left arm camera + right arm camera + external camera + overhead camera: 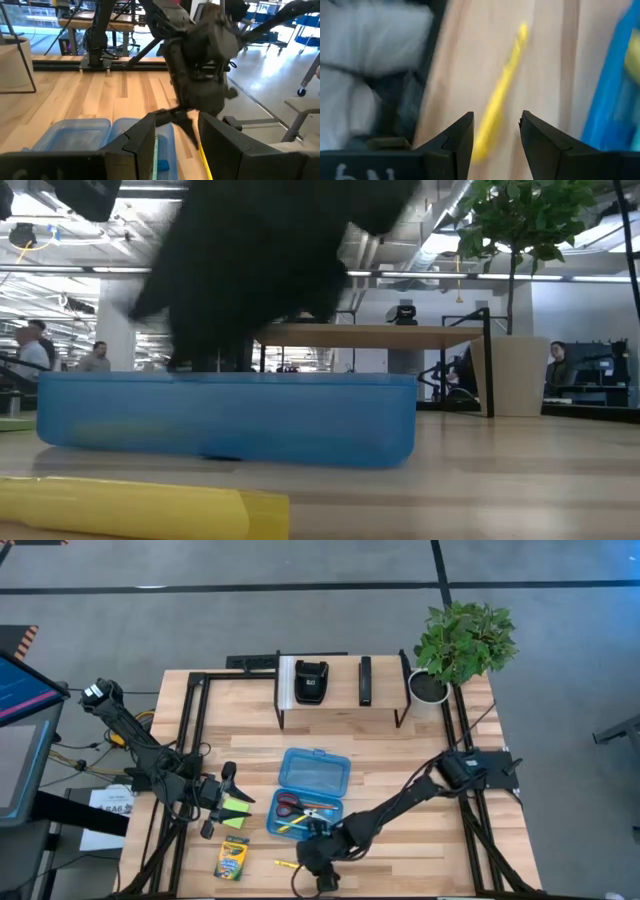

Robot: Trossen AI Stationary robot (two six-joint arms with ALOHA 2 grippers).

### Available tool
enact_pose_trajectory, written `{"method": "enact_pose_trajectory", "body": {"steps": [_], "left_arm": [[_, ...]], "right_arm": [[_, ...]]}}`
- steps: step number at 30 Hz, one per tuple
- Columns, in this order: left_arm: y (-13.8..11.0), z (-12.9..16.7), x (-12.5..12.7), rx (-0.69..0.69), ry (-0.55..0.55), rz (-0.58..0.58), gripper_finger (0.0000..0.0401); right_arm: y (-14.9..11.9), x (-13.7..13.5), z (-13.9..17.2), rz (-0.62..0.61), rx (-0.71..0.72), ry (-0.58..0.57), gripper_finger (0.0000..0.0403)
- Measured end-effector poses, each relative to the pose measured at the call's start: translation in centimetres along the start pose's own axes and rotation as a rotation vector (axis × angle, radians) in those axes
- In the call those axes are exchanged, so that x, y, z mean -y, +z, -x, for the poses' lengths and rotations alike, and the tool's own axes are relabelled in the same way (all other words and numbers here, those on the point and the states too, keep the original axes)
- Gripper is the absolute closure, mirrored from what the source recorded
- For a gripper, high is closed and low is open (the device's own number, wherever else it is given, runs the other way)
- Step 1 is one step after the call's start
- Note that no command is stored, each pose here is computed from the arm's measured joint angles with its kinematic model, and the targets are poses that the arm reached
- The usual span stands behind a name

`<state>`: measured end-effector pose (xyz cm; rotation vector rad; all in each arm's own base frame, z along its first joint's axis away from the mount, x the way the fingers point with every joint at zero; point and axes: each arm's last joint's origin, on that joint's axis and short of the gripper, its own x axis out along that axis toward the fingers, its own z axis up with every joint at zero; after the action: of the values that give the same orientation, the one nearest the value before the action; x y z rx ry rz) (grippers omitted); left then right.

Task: Pack school essentials
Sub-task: Put the yellow pen into the blue supply box

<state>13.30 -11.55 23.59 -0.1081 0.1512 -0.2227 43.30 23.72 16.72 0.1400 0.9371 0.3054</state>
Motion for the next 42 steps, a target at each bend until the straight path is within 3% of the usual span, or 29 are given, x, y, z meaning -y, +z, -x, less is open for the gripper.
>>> {"method": "enact_pose_trajectory", "body": {"steps": [11,19,26,34,42], "left_arm": [[0.0,0.0,0.0,0.002,-0.001,0.003,0.0264],[0.0,0.0,0.0,0.004,0.007,0.008,0.0264],[0.0,0.0,0.0,0.004,0.007,0.012,0.0264],[0.0,0.0,-0.1,0.007,0.024,0.018,0.0264],[0.1,0.1,-0.1,0.013,0.024,0.012,0.0264]], "right_arm": [[-1.2,0.0,-3.1,-0.062,-0.142,-0.037,0.0227],[-1.9,0.1,-3.0,-0.071,-0.187,-0.115,0.0234],[-2.8,0.5,-2.9,-0.048,-0.274,-0.16,0.03],[-2.9,0.4,-2.6,-0.039,-0.301,-0.135,0.0386],[-2.4,0.0,-1.4,-0.047,-0.307,-0.09,0.0402]]}}
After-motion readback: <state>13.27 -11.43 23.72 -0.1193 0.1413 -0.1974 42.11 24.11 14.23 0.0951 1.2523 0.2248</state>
